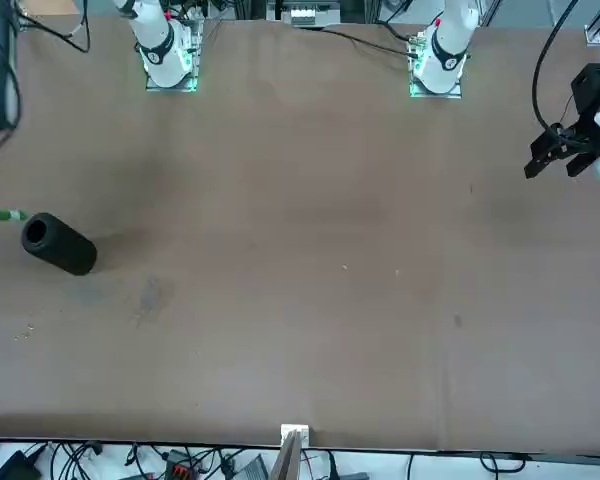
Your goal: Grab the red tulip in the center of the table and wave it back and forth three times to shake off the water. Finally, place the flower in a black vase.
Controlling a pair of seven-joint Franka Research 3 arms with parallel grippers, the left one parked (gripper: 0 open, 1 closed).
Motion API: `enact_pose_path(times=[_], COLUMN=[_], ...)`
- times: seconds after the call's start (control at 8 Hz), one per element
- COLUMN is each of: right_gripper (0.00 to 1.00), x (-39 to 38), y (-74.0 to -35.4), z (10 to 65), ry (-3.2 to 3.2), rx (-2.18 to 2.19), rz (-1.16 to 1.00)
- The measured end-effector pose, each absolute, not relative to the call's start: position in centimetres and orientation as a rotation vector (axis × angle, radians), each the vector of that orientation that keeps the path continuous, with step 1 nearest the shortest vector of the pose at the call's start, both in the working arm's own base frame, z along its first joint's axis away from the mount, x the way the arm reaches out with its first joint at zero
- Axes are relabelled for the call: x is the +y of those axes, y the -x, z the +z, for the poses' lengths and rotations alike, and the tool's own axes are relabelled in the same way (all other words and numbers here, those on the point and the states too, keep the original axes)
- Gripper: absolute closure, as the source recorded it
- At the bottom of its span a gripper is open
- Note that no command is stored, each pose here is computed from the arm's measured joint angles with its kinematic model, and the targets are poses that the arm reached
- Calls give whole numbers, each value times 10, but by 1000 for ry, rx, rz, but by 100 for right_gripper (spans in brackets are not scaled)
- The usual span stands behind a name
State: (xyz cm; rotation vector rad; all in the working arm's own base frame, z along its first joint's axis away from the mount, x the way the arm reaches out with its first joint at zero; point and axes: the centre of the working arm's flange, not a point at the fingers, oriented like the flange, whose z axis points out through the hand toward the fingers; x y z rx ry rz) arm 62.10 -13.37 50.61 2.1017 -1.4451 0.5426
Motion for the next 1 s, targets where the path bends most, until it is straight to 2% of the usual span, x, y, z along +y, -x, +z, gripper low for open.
enact_pose_path(times=[0.38,1.0], right_gripper=[86,85], x=[-121,-105], y=[-618,-604], z=[461,415], ry=[-1984,-1957], rx=[-1477,-1461], rz=[640,591])
